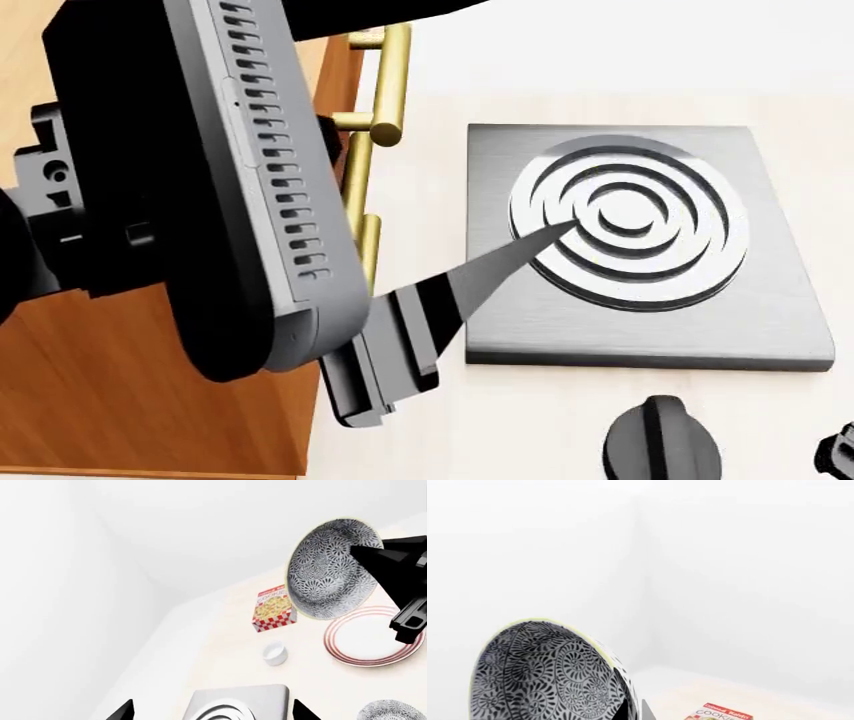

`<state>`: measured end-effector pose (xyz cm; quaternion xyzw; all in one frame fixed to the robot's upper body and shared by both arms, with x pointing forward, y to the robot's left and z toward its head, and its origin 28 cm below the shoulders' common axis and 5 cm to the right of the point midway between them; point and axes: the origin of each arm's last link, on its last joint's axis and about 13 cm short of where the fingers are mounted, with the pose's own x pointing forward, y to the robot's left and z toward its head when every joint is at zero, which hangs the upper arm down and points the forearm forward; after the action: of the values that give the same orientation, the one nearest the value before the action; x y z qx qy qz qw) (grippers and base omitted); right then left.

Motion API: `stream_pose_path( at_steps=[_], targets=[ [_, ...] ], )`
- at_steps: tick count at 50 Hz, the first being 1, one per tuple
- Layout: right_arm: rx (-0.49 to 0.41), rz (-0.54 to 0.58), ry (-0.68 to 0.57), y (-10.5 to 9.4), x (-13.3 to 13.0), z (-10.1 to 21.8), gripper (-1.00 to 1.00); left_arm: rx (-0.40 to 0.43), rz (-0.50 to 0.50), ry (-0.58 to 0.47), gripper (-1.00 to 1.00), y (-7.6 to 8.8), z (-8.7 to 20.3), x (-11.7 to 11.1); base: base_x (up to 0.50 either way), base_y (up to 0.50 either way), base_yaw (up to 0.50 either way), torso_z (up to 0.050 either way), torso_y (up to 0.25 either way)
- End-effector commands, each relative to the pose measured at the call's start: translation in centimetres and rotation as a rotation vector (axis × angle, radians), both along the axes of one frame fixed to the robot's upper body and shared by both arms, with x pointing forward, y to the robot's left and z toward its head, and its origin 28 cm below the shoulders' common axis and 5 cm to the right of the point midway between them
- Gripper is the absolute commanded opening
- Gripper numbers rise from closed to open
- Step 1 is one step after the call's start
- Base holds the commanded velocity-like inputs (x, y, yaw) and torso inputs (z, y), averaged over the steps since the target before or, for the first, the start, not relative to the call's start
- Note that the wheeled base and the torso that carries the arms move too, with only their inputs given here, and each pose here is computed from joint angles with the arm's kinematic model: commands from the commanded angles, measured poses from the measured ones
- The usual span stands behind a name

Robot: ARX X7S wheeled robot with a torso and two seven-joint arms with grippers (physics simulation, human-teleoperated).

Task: Pick the akita bowl on the wooden cabinet and place it on the plate.

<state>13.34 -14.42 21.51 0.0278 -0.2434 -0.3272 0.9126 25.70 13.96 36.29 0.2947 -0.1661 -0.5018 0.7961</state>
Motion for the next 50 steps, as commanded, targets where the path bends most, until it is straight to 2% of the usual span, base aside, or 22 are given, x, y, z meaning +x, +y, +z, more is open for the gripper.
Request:
stream_pose_path(
  at_steps=[1,22,24,31,36,37,50],
  targets=[
    [0.049,-0.055,-0.038,-1.3,-1.0,0.8,-1.0,-0.012,-0.006,-0.001,1.0,0.1,0.0,0.1,0.0,0.0,0.0,0.0,0.0],
    [0.108,-0.081,-0.042,-3.1,-1.9,1.6,-1.0,-0.012,-0.009,0.003,1.0,0.2,-0.2,0.0,0.0,0.0,0.0,0.0,0.0],
    [0.139,-0.055,-0.051,-3.4,-1.9,1.7,-1.0,-0.012,-0.008,0.005,1.0,0.2,-0.3,0.1,0.0,0.0,0.0,0.0,0.0],
    [0.292,0.156,-0.177,-4.0,-2.9,2.0,-1.0,-0.015,-0.008,0.008,1.0,0.3,-0.4,0.2,0.0,0.0,0.0,0.001,0.0],
    [0.335,0.244,-0.24,-4.3,-3.3,2.2,-1.0,-0.017,-0.007,0.01,1.0,0.3,-0.5,0.2,0.0,0.0,0.0,0.0,0.0],
    [0.374,0.322,-0.286,-4.4,-3.5,2.3,-1.0,-0.017,-0.007,0.01,1.0,0.3,-0.6,0.2,0.0,0.0,0.0,0.0,0.0],
    [0.415,0.351,-0.311,-5.8,-2.9,3.2,-1.0,-0.02,-0.004,0.01,1.0,0.5,-0.6,0.2,0.0,0.0,0.0,0.0,0.0]
  ],
)
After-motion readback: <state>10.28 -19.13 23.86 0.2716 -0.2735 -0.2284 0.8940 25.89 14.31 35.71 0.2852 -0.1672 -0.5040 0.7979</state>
